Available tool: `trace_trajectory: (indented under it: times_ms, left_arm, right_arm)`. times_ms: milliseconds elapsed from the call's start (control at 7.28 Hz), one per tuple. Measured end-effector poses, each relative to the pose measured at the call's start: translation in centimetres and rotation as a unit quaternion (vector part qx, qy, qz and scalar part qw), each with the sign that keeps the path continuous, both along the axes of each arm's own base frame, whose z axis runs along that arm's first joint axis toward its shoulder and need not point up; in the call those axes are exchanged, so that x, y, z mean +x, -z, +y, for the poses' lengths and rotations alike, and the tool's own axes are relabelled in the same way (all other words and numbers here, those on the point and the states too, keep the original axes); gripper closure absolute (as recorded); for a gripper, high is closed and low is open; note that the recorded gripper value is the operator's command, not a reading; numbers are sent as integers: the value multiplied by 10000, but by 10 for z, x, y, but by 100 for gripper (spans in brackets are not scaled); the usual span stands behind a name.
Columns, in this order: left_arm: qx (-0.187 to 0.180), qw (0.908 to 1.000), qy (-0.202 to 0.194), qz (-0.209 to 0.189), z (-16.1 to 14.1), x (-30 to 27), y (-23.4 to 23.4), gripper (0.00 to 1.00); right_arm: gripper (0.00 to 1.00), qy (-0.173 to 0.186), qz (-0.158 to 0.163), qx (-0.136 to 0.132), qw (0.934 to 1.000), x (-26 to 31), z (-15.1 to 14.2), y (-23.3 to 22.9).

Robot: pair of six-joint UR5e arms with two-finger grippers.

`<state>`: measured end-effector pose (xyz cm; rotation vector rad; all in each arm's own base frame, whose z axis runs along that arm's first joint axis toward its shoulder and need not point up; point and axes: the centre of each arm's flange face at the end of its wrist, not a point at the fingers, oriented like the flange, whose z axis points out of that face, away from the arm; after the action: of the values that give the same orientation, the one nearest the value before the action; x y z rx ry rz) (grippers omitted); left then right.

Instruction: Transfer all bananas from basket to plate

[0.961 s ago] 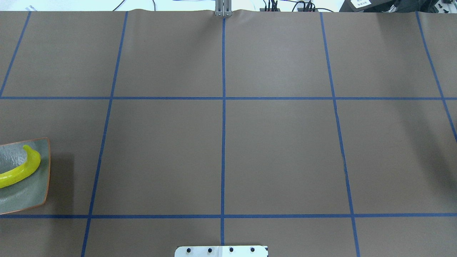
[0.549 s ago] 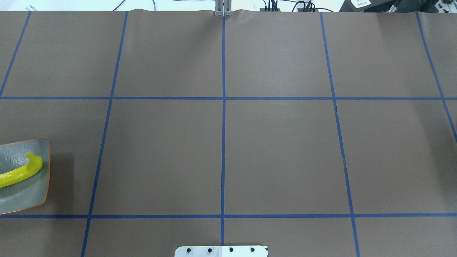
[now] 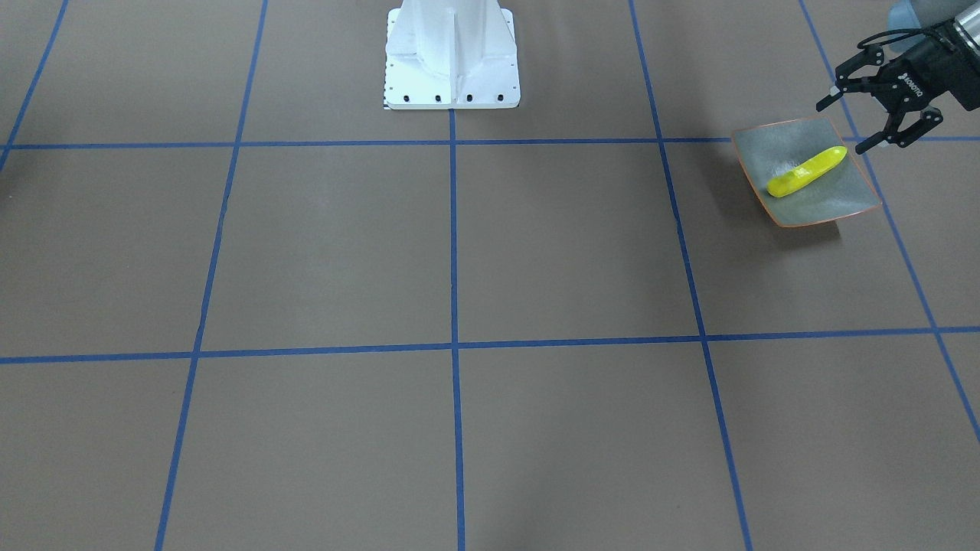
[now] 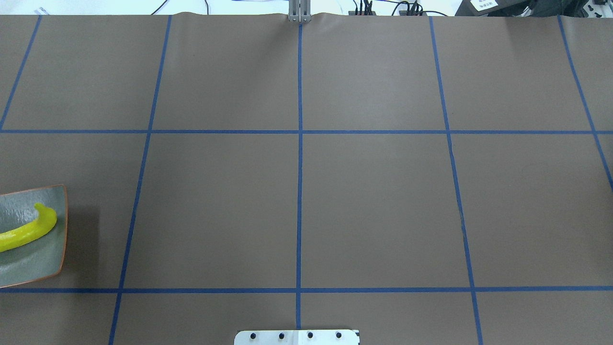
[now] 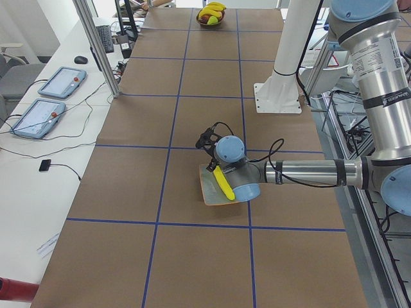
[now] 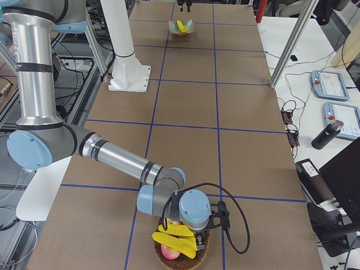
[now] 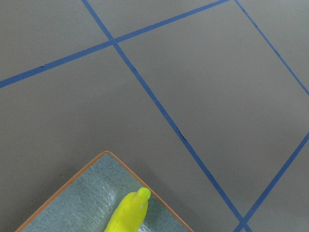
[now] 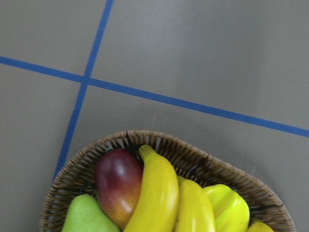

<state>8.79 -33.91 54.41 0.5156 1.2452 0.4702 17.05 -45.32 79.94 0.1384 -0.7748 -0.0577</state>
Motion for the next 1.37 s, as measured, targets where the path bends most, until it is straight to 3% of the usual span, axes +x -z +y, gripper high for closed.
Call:
trace_trajectory:
  times_ms: [275,549,1099,1236,1373]
  left_arm:
    - [65,10000,-6,7,-1,0,2,0]
    - [129,9999,1,26,-4,1,6,0]
    - [310,9995,58,78,-18,5,19,0]
    - [346,9993,76,84,-21,6,21,0]
    - [374,9992,83,89,-23,7,23,0]
  right_arm:
    - [11,-469,-87,-561,9973,11,6,-22]
    - [12,-1023,-118,-1061,9890,10,15,-32]
    - [12,-1563,-83,-1817,9708,-1,65,-84]
    - [18,-1714,-66,-1879,9671,-3,74,-95]
    - [34,-1821,-64,-1913,9645,-3,77,-99]
